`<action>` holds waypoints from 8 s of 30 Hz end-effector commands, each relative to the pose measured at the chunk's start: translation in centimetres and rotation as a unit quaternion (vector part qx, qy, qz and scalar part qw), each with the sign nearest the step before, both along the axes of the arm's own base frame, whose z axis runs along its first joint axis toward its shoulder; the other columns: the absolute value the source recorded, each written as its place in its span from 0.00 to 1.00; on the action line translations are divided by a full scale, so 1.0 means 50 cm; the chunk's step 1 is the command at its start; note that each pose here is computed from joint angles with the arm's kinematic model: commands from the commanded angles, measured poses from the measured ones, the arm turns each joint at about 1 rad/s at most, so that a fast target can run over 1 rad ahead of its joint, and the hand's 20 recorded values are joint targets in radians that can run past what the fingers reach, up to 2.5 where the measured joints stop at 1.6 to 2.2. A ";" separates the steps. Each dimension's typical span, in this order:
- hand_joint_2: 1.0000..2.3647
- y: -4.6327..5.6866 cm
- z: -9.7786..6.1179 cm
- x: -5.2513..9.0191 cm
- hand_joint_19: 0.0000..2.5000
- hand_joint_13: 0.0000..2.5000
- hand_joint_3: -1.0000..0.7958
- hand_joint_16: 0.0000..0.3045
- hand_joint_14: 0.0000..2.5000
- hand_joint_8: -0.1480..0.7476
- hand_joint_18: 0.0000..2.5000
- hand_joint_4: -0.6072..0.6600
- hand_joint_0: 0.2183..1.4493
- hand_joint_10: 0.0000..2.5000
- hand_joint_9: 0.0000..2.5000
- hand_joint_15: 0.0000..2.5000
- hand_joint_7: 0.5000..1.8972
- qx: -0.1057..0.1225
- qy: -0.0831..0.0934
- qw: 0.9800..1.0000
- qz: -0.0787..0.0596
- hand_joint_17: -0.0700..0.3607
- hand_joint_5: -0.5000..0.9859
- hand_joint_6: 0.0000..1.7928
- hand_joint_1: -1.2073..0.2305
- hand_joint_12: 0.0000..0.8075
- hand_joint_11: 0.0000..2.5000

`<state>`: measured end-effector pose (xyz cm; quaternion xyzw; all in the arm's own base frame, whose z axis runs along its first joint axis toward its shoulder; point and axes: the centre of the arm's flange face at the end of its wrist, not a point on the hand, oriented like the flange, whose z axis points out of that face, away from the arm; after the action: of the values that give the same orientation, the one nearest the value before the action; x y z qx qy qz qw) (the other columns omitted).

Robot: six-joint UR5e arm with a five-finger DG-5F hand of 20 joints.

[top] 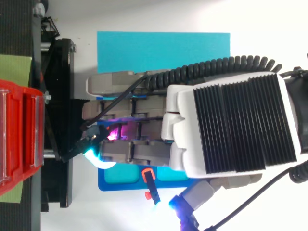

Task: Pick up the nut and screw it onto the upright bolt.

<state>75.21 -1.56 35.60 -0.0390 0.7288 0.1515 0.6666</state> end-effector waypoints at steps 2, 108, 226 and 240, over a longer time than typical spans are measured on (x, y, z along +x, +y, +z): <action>0.00 0.003 0.010 0.001 0.00 0.11 0.28 0.10 0.00 0.43 0.00 0.65 0.21 0.00 0.26 0.00 0.14 0.003 0.001 1.000 0.004 0.33 0.25 0.28 0.78 0.39 0.00; 0.00 -0.088 -0.059 -0.017 0.00 0.14 0.28 0.10 0.00 0.48 0.00 0.69 0.21 0.00 0.27 0.00 0.52 0.043 0.019 0.999 -0.007 0.32 0.30 0.28 0.75 0.39 0.00; 0.00 -0.077 -0.075 -0.013 0.00 0.18 0.28 0.10 0.00 0.46 0.01 0.68 0.21 0.00 0.32 0.00 0.21 0.043 0.004 0.999 0.000 0.32 0.27 0.28 0.73 0.37 0.00; 0.00 -0.094 -0.094 -0.021 0.00 0.19 0.28 0.09 0.00 0.47 0.02 0.70 0.23 0.00 0.33 0.00 0.44 0.044 0.008 0.999 -0.001 0.30 0.30 0.28 0.72 0.36 0.00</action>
<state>74.18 -5.99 30.86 -0.0081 0.7275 0.1833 0.6611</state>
